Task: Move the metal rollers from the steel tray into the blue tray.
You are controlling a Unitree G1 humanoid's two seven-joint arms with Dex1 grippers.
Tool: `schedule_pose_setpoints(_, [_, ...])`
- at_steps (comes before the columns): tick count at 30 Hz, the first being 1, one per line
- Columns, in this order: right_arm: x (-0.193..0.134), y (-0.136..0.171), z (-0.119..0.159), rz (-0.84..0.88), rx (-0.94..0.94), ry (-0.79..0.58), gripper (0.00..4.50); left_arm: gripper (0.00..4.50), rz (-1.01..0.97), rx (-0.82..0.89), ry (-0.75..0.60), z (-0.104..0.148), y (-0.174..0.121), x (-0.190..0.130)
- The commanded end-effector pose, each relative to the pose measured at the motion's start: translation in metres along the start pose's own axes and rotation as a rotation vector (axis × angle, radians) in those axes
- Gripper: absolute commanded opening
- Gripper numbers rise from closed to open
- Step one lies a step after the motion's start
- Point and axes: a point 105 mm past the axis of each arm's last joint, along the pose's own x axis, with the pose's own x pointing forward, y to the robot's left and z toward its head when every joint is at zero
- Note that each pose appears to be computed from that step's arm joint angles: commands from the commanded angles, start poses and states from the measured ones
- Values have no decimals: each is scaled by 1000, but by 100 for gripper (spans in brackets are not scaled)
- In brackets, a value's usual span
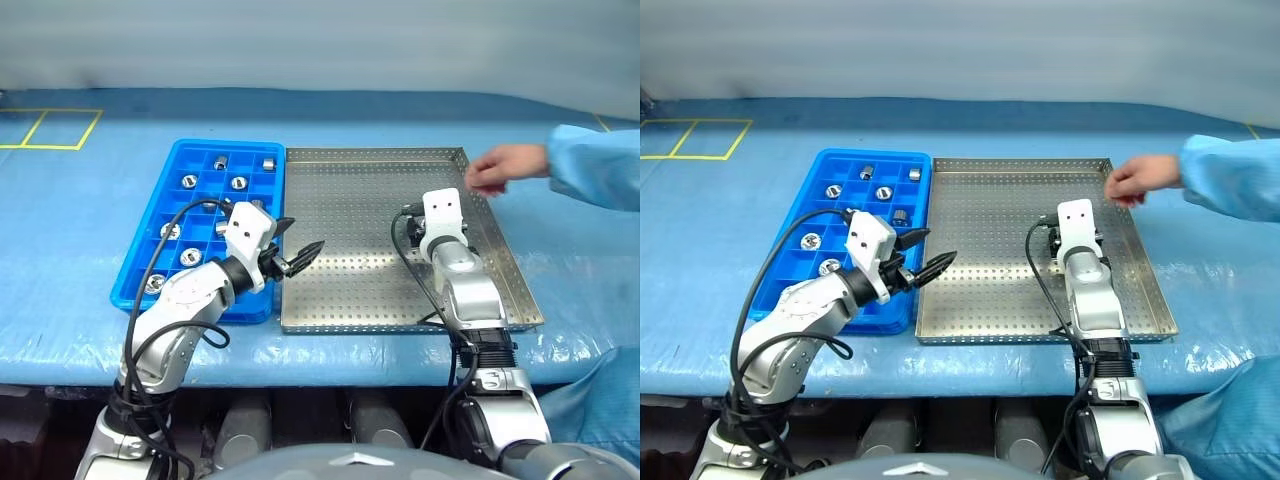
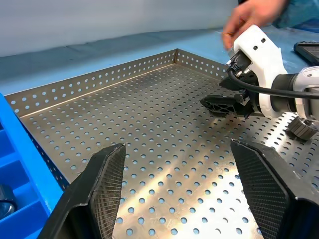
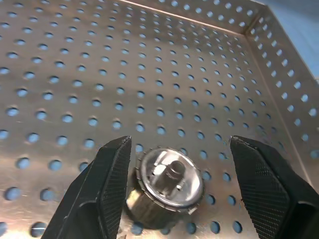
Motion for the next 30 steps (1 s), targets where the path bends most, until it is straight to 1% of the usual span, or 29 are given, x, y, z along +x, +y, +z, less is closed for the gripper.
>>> schedule_pose_setpoints(1, [0,-10,12,-38,27,-53,330,369,1,24,-30,7,0,-2])
schedule_pose_setpoints(9, [0,-10,13,-29,62,-53,330,369,14,25,-24,5,3,-2])
schedule_pose_setpoints(30, [-1,-7,9,-23,67,-40,330,369,21,36,-21,4,5,-1])
